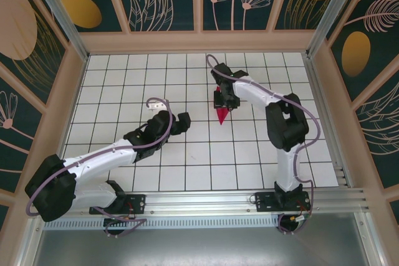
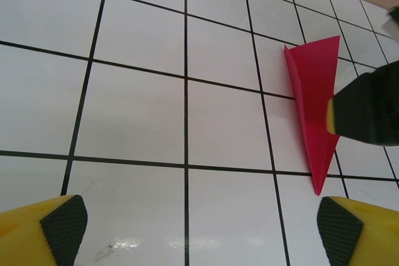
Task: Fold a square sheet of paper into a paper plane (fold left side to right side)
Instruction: Reset both arms
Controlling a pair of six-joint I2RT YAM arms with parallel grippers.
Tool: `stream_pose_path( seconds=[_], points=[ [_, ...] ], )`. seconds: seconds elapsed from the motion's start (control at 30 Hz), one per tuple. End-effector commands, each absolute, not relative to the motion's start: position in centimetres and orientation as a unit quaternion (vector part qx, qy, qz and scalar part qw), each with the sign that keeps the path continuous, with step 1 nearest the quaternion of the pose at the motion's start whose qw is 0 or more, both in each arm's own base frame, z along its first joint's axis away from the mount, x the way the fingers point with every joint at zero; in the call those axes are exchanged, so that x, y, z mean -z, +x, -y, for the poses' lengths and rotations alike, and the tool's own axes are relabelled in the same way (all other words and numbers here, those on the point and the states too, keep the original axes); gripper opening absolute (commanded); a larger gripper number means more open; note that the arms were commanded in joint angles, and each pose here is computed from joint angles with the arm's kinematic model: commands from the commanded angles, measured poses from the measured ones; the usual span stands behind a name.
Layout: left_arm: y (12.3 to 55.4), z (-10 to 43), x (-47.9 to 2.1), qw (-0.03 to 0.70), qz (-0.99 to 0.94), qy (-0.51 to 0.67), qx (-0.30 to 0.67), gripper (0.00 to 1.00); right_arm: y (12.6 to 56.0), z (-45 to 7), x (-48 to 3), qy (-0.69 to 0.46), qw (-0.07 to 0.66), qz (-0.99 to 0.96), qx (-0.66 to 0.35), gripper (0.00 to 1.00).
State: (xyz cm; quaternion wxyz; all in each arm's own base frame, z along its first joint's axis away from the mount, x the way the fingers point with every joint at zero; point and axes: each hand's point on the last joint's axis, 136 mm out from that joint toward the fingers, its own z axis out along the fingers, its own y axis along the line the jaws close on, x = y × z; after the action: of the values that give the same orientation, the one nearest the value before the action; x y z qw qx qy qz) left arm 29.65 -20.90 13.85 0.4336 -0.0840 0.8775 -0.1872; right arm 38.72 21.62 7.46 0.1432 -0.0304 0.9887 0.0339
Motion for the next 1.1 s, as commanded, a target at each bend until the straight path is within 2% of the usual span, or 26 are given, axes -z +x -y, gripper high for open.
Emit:
stream_pose_path(
  seconds=[0.0, 0.13, 0.23, 0.37, 0.53, 0.7, 0.8, 1.07],
  points=[
    [30.6, 19.2, -14.7, 0.450, -0.865, -0.108, 0.193, 0.98, 37.7, -20.6, -13.7, -0.030, 0.196, -0.980, -0.024, 0.52],
    [31.9, 15.3, -16.8, 0.484, -0.841, -0.151, 0.187, 0.99, 36.9, -18.3, -18.8, -0.007, 0.291, -0.956, -0.042, 0.63],
    [32.3, 11.3, -19.5, 0.542, -0.814, -0.171, 0.125, 0.99, 36.7, -13.3, -22.6, 0.049, 0.388, -0.918, -0.065, 0.74],
    [31.8, 6.2, -21.8, 0.607, -0.769, -0.196, 0.024, 0.98, 35.2, -6.6, -24.0, 0.121, 0.495, -0.859, -0.058, 0.98],
    [30.1, 0.7, -21.3, 0.652, -0.713, -0.243, -0.090, 0.98, 33.4, -0.1, -20.3, 0.165, 0.558, -0.814, 0.000, 0.99],
    [29.2, -2.3, -19.3, 0.659, -0.693, -0.250, -0.152, 0.99, 32.2, 4.2, -13.8, 0.202, 0.541, -0.816, 0.045, 0.99],
    [30.2, -2.3, -18.5, 0.648, -0.713, -0.219, -0.156, 0.99, 32.0, 5.5, -11.3, 0.214, 0.548, -0.808, 0.032, 0.99],
    [32.4, -2.1, -15.2, 0.662, -0.724, -0.163, -0.108, 0.98, 33.9, 4.0, -13.6, 0.141, 0.643, -0.753, -0.003, 0.99]
  ],
)
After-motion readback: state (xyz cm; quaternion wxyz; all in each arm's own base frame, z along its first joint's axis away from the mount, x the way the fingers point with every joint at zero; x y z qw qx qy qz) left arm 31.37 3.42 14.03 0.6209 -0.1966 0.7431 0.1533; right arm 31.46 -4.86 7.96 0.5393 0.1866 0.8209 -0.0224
